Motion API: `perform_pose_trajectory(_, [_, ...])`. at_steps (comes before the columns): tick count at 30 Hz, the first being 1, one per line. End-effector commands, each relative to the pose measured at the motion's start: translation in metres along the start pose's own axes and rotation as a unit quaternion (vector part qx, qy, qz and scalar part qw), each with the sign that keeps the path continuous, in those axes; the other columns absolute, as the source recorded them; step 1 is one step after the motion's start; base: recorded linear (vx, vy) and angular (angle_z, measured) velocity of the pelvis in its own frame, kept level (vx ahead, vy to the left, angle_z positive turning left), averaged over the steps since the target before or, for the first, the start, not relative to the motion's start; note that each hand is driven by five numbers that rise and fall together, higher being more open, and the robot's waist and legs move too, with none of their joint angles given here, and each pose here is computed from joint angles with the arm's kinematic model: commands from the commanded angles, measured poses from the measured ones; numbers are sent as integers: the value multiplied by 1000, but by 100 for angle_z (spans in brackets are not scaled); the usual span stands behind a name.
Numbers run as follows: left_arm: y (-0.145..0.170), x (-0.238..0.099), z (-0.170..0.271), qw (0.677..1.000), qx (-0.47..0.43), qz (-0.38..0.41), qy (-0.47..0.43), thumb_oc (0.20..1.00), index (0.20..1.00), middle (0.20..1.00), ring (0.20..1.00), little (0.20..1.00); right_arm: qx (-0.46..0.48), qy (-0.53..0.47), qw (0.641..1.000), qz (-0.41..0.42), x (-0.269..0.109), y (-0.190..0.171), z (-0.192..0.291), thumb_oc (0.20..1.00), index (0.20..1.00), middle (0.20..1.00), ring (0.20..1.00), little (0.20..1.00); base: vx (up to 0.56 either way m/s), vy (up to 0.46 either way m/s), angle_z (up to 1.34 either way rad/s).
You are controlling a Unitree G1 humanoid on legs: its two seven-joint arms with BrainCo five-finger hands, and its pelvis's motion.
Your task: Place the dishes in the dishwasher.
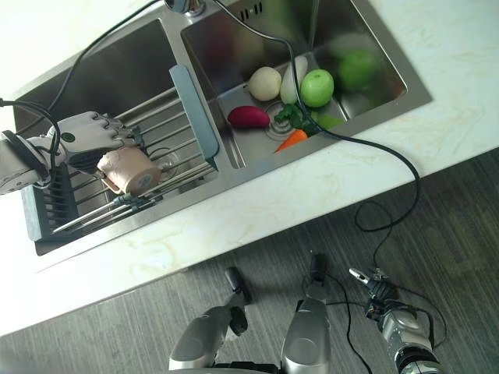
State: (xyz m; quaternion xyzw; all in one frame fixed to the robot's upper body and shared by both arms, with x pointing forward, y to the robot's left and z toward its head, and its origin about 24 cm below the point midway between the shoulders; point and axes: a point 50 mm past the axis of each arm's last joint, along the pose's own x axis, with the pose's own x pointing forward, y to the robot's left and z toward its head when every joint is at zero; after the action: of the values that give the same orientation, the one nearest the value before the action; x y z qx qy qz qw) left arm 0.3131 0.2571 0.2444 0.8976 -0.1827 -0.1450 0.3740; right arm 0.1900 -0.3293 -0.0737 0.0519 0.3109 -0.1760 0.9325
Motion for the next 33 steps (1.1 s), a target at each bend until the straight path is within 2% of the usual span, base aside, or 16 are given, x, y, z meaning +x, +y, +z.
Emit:
perform_pose_trajectory(1, [3,-18,-28,995,-15,30,92,200,200,200,200,200,4,44,999,-16,-14,-9,-36,1000,1000,1000,1000,1000,98,-11,24])
perform_pose_trajectory(9, [-10,-36,-29,988,-36,66,133,200,200,200,200,200,-5,81,996,-24,-22,-7,-56,1000,1000,1000,1000,1000,120,4,7])
perform_pose_trajectory(12, [-26,-57,-31,981,-51,72,174,200,200,200,200,200,-19,127,991,-45,-35,-14,-81,1000,1000,1000,1000,1000,220,8,3])
perform_pose_trajectory(15, [-30,-69,-37,971,-59,85,216,200,200,200,200,200,-25,153,986,-58,-43,-18,-95,1000,1000,1000,1000,1000,99,-16,14])
perform_pose_trajectory(21, [-26,-94,-56,936,-72,165,301,200,200,200,200,200,-29,187,979,-75,-56,-24,-115,1000,1000,1000,1000,1000,31,-23,3])
perform_pose_trajectory(27, [-17,-116,-55,874,-88,291,379,200,200,200,200,200,-28,199,977,-69,-62,-15,-130,1000,1000,1000,1000,1000,11,-33,16])
perform_pose_trajectory(33, [-39,-125,-19,789,-183,402,428,200,200,200,200,200,-18,208,977,-44,-62,9,-140,1000,1000,1000,1000,1000,15,-99,27])
